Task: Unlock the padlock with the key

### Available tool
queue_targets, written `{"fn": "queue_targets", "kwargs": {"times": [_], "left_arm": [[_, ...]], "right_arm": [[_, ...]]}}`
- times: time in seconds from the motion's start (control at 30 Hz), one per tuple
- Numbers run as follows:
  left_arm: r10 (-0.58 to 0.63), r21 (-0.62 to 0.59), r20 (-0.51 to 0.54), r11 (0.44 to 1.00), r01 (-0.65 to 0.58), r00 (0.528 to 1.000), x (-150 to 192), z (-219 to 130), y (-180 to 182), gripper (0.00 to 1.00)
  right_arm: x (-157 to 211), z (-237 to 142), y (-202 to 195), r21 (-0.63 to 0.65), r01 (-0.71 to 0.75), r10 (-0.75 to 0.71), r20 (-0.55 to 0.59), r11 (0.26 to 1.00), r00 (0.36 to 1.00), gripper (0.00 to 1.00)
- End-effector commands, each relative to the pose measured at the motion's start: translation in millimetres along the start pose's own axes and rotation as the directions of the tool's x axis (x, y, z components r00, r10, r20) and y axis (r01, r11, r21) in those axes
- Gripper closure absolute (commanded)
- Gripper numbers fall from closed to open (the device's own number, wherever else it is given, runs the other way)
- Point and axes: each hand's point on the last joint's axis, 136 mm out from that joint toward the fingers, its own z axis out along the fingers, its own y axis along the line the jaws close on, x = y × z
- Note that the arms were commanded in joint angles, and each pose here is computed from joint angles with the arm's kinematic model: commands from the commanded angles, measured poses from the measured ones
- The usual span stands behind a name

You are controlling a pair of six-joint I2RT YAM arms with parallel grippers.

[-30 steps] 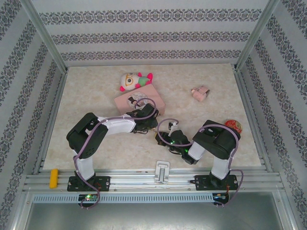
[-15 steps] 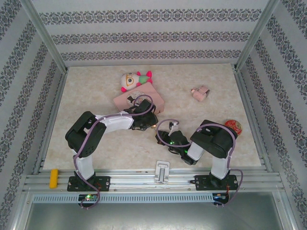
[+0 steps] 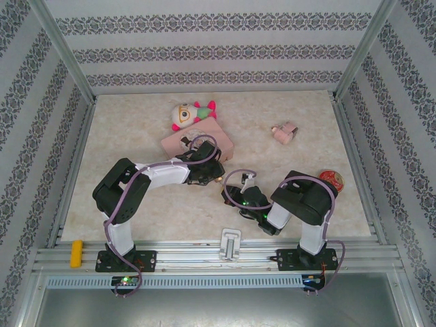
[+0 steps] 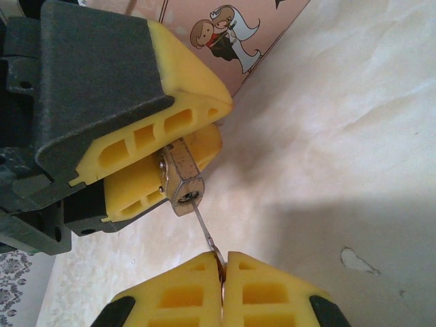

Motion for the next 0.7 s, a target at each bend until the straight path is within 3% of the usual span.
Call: {"fn": "queue_targets", "kwargs": {"times": [0.0, 0.67], "left_arm": [[-0.119, -0.061, -0.224, 0.992, 0.108, 0.967, 50.1, 12.0, 23.0, 0.94], [-0.120, -0.053, -0.231, 0.992, 0.110, 0.965, 51.2, 13.9, 23.1, 0.94]], "right_arm": [[-16.2, -3.9, 19.2, -0.069, 0.004, 0.000, 0.057, 0.998, 0.998, 1.00], [-17.7, 4.4, 14.3, -0.065, -0.045, 0.048, 0.043, 0.997, 0.998, 1.00]]}}
